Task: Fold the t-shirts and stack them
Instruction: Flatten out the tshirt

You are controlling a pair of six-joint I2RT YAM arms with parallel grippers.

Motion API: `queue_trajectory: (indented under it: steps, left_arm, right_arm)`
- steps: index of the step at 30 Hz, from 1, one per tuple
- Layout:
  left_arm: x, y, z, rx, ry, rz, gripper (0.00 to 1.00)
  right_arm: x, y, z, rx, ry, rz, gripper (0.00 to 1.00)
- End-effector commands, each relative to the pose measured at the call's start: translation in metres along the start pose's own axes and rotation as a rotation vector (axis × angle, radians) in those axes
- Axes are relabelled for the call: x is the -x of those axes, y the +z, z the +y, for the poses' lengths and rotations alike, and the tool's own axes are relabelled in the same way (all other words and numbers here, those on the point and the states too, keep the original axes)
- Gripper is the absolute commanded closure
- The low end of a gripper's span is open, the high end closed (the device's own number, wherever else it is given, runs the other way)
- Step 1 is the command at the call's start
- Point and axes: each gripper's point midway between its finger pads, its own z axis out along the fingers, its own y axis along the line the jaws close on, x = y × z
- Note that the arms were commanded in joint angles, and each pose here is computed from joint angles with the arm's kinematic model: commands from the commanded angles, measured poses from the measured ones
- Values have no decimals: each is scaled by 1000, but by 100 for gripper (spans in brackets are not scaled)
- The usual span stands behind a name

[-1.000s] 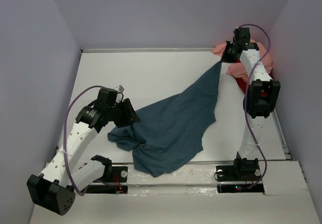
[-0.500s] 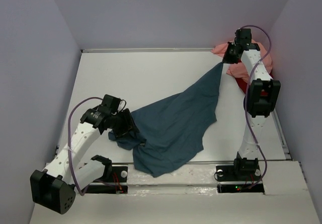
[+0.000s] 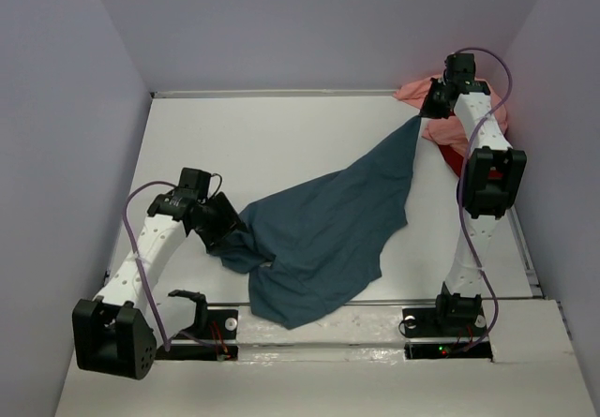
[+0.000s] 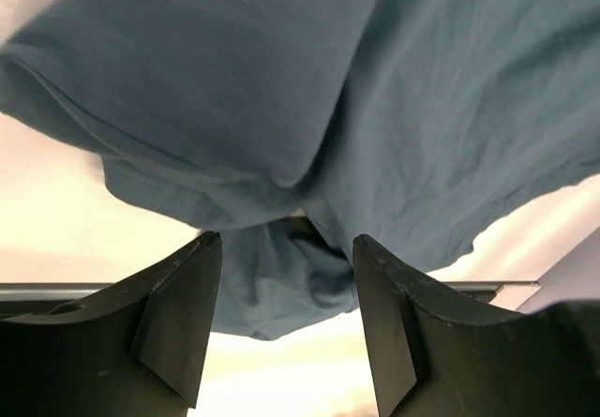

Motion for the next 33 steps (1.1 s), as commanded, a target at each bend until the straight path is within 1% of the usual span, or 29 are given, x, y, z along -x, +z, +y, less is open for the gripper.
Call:
queue_trajectory:
  steps: [1, 5, 8, 11, 13, 14, 15, 16, 17, 21, 23, 24, 26, 27, 28, 30, 31, 33]
  left_arm:
    - [14, 7, 1, 10, 11, -14, 33]
    - [22, 15, 2, 14, 20, -6, 32]
    - [22, 25, 8, 38, 19, 23, 32]
    - [28, 30, 10, 50, 18, 12, 32]
    - [31, 34, 12, 59, 19, 11, 34]
    - [32, 37, 11, 55, 21, 9, 37]
    - [32, 40, 12, 59, 19, 17, 46]
    - [31, 43, 14, 61, 20, 25, 63]
    - [31, 47, 14, 62, 23, 30, 100]
    - [34, 52, 18, 79, 31, 27, 100]
    - [41, 47, 13, 79, 42, 3, 100]
    - [55, 41, 6, 76, 51, -42, 100]
    - [70, 30, -1, 88, 64, -92, 100]
    - [89, 18, -16, 73, 84, -152, 100]
    - [102, 10, -19, 93, 92, -204, 100]
    - [122, -2, -30, 97, 107, -267, 100]
    - [138, -15, -44, 79, 110, -324, 100]
    - [155, -15, -57, 61, 114, -351, 100]
  right_arm:
    - [39, -29, 11, 47, -19, -124, 100]
    - [43, -33, 13, 51, -21, -137, 100]
    - [46, -36, 14, 54, -22, -145, 100]
    - [47, -37, 14, 55, -22, -148, 100]
    - [46, -37, 14, 56, -23, -146, 100]
    - [46, -37, 15, 56, -22, -146, 100]
    - [47, -37, 15, 58, -22, -149, 100]
    - [46, -37, 15, 58, -22, -147, 100]
    - [47, -38, 15, 57, -24, -149, 100]
    - [50, -39, 10, 50, -18, -157, 100]
    - [51, -41, 11, 53, -17, -161, 100]
    - [55, -43, 7, 48, -10, -168, 100]
    - [57, -45, 9, 57, -8, -174, 100]
    - [63, -48, 5, 54, 2, -186, 100]
    - [67, -51, 2, 54, 11, -195, 100]
    - [71, -56, 6, 69, 16, -206, 100]
    - [77, -62, 2, 68, 28, -223, 100]
    - [84, -68, 2, 79, 41, -238, 100]
